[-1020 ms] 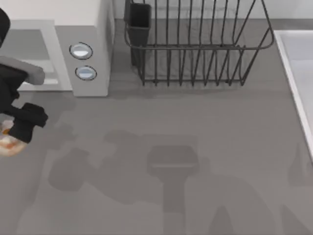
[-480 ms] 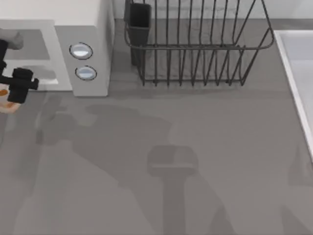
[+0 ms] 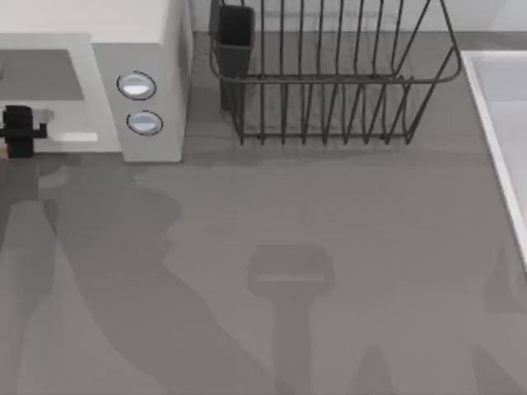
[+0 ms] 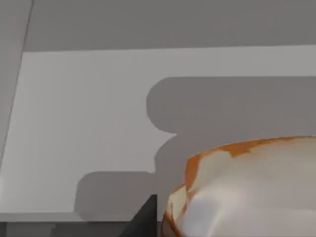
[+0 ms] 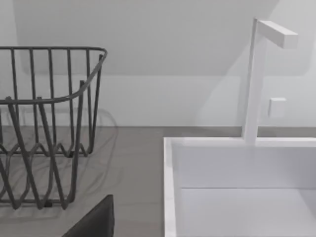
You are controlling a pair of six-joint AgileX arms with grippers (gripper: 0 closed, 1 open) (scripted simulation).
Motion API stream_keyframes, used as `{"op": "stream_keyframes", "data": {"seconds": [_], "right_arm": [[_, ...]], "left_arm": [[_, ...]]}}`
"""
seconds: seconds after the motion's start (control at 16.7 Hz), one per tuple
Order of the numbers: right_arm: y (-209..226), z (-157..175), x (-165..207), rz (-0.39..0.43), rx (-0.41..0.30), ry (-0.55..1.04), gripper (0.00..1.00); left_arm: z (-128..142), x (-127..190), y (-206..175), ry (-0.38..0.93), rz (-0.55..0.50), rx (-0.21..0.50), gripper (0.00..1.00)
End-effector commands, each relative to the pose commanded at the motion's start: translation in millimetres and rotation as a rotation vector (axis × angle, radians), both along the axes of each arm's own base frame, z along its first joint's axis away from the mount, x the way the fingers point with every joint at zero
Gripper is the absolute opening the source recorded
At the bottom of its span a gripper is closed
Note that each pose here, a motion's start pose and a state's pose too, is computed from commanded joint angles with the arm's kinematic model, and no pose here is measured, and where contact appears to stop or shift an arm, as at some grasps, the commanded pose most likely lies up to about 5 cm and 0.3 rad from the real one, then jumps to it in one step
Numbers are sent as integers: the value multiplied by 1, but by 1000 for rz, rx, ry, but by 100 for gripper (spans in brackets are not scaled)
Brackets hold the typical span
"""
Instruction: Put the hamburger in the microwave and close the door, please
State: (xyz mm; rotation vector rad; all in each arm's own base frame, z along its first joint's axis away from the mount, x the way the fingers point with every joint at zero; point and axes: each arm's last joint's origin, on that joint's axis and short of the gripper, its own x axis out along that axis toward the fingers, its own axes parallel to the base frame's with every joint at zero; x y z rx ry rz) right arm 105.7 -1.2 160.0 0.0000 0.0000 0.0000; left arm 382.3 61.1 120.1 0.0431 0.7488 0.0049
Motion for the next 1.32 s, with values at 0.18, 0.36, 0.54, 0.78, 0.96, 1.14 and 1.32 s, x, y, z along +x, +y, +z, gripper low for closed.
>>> {"op": "stream_keyframes", "data": {"seconds": [0.18, 0.36, 0.54, 0.78, 0.96, 1.14, 1.32], "right_arm": [[0, 0, 0, 0, 0, 0, 100], [0, 0, 0, 0, 0, 0, 100], [0, 0, 0, 0, 0, 0, 100], [0, 0, 0, 0, 0, 0, 100], [0, 0, 0, 0, 0, 0, 100], [0, 0, 0, 0, 0, 0, 100], [0, 0, 0, 0, 0, 0, 100]], "left_arm": [[-14, -2, 6, -145, 16, -13, 0], [-26, -9, 6, -256, 14, -27, 0], [-34, -16, 2, -342, 0, -39, 0], [-38, -19, -1, -399, -17, -47, 0], [-38, -19, -1, -399, -17, -47, 0], [-36, -19, 0, -404, -15, -42, 0], [-35, -7, 2, -412, -16, -40, 0]]}}
